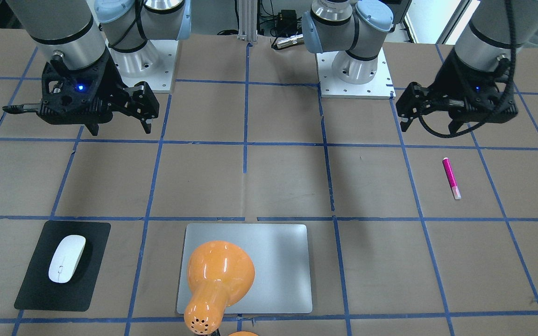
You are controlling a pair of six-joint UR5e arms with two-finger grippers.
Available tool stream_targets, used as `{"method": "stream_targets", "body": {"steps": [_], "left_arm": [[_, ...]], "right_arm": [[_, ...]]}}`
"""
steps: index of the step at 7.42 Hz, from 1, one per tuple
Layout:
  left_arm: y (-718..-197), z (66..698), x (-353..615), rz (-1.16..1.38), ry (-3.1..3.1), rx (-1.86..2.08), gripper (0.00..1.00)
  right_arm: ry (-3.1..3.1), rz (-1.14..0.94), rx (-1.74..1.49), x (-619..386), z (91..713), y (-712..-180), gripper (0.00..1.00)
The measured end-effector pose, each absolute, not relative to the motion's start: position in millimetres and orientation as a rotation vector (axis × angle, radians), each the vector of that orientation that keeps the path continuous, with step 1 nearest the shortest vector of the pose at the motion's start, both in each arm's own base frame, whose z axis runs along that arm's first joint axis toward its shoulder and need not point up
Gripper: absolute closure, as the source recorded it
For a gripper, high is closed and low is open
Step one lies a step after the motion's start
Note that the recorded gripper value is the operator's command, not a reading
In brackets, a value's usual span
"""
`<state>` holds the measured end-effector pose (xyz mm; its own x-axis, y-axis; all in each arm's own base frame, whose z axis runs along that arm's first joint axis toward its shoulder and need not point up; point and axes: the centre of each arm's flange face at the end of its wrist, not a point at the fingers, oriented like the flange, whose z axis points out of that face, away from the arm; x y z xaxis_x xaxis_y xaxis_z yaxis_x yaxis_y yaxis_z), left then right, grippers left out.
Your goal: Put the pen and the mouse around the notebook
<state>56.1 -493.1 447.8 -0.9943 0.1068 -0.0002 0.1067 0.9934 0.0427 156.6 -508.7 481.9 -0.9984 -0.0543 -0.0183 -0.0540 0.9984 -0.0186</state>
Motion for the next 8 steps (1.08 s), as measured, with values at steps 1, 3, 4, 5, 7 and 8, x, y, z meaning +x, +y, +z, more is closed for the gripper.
{"method": "stream_targets", "body": {"steps": [1,3,4,5,7,8], "left_arm": [[-483.9,414.5,108.6,0.077,3.143,0.178,0.0],[-456.0,331.2,185.1,0.036,3.135,0.233,0.0],[-443.8,290.0,196.5,0.004,3.115,0.24,0.0],[-437.0,255.5,199.9,-0.017,3.099,0.242,0.0],[-432.1,212.3,208.5,0.002,3.111,0.225,0.02],[-429.8,199.4,213.0,0.023,3.126,0.206,0.04]], "right_arm": [[3.121,-0.028,-0.084,156.6,481.9,-508.7,0.0],[3.121,-0.028,-0.084,156.6,481.6,-508.6,0.0],[3.122,-0.027,-0.084,156.6,481.4,-508.6,0.0],[3.124,-0.026,-0.085,156.4,480.9,-508.6,0.0],[3.127,-0.024,-0.084,156.1,480.2,-508.6,0.0],[3.129,-0.021,-0.084,155.8,479.9,-508.5,0.0]]}}
